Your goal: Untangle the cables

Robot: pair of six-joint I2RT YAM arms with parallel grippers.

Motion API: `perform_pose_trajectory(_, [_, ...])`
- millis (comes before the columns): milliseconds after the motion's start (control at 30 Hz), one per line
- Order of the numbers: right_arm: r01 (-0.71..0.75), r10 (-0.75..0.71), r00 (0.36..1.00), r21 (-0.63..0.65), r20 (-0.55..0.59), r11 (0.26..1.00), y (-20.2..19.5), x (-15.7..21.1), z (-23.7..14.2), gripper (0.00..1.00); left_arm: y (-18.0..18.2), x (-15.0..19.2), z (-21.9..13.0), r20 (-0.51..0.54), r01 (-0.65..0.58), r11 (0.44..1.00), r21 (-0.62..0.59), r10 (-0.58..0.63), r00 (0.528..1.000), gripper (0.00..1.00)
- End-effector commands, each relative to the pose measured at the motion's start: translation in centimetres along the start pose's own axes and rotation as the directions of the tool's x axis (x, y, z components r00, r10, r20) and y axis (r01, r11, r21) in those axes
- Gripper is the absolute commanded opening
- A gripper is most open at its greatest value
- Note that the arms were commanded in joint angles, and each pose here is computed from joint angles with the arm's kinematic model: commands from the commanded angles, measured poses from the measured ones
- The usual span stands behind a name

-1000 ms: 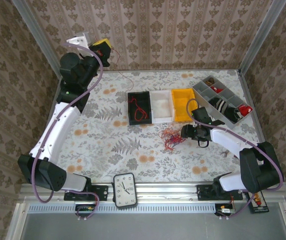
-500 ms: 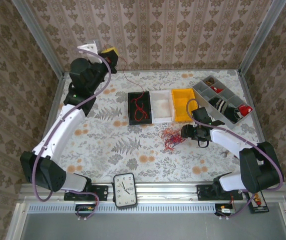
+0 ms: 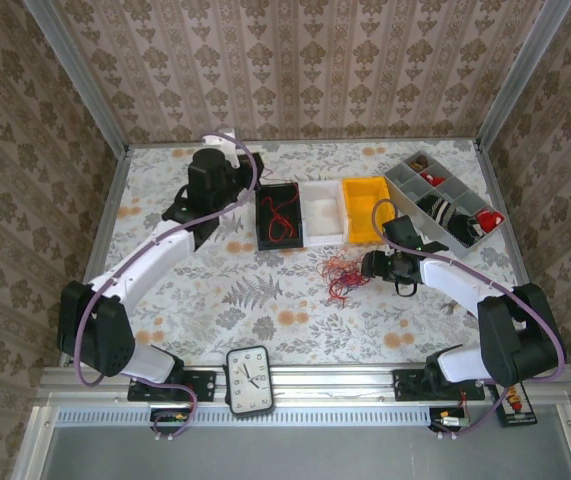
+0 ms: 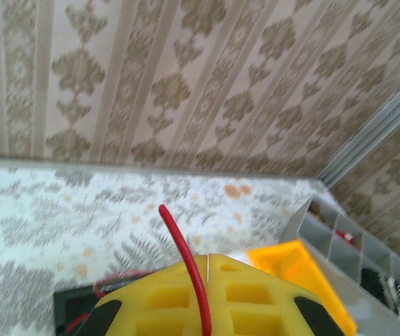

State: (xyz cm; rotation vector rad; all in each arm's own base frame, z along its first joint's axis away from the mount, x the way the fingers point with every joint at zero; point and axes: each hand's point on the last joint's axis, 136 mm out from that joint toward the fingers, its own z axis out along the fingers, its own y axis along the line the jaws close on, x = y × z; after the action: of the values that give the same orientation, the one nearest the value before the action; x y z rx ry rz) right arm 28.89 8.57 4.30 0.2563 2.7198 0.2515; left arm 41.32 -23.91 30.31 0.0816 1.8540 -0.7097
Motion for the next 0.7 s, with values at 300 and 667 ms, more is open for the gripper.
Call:
perform_pose_trajectory(300, [0.007,-0.007,1.0,0.027,0.014,1.0,-0.6,-0.1,-0.2,0.68,2.5,10.5,1.1,-0.302,0.06,0.988,-0.144,-0.101,0.948,0.0])
perform_pose_trajectory(667, [0.006,-0.006,1.0,0.025,0.015,1.0,-0.5,-0.2,-0.5,0.68,1.5,13.4,4.8,-0.394,0.146,0.985,-0.092,-0.171,0.903,0.0])
